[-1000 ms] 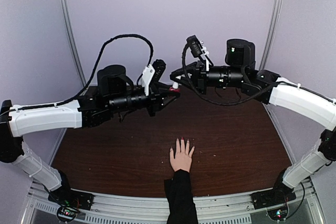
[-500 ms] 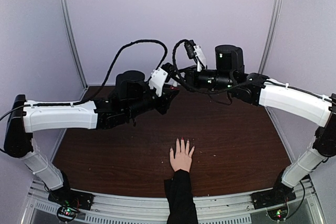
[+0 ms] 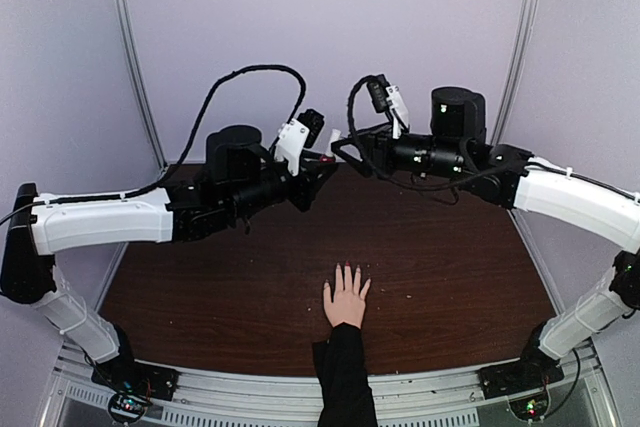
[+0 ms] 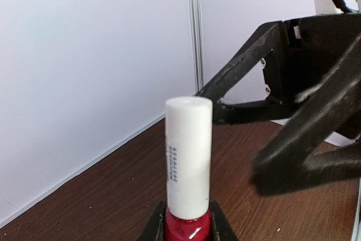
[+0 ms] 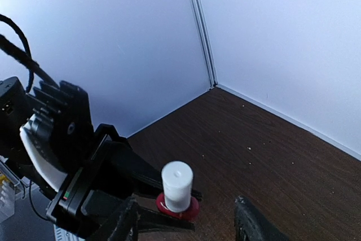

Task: Paint the nails
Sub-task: Screw the nail polish bottle cap onto the nail polish bottle.

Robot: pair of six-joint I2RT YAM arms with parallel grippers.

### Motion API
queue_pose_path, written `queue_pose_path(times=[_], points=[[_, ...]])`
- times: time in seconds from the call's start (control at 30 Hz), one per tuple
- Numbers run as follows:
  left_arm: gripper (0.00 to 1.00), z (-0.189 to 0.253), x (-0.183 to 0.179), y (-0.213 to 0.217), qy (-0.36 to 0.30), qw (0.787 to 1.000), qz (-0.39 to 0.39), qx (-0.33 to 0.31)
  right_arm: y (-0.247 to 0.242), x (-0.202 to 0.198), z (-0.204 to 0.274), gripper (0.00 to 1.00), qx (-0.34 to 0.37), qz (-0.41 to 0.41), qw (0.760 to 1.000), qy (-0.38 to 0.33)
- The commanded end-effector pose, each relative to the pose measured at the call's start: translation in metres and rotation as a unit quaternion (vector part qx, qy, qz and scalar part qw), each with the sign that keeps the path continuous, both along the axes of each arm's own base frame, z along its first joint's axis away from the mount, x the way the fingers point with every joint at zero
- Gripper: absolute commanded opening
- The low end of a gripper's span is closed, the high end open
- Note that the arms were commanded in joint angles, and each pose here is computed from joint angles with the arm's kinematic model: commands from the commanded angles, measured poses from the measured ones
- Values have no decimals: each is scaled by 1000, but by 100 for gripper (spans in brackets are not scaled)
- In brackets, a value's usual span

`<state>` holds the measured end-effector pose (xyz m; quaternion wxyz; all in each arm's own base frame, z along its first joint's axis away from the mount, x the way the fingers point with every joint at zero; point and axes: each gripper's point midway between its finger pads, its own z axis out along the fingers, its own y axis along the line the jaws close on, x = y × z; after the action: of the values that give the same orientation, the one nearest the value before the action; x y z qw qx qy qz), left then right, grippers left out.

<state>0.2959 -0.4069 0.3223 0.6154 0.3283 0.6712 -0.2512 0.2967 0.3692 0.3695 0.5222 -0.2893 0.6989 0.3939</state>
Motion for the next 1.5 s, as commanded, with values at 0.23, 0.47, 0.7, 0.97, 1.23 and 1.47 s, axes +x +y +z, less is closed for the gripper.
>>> queue_pose_path(times=[0.23,0.47,0.7,0.97,1.23,1.47], points=[[0,55,-51,0,20,974,-207,-92,-15,-68,47,66,17,192,977,-90],[0,69,-96,-9,14,936,-340,-92,-16,-97,56,63,14,272,955,-117],[0,73,-118,-13,17,906,-412,-99,-10,-110,57,55,31,327,938,-106],[0,74,-120,-16,22,899,-426,-100,-3,-112,61,46,53,358,929,-71],[0,71,-120,-17,25,898,-428,-100,0,-111,60,34,56,361,929,-64],[0,73,-115,-15,20,907,-409,-104,1,-111,56,19,50,364,928,-58]])
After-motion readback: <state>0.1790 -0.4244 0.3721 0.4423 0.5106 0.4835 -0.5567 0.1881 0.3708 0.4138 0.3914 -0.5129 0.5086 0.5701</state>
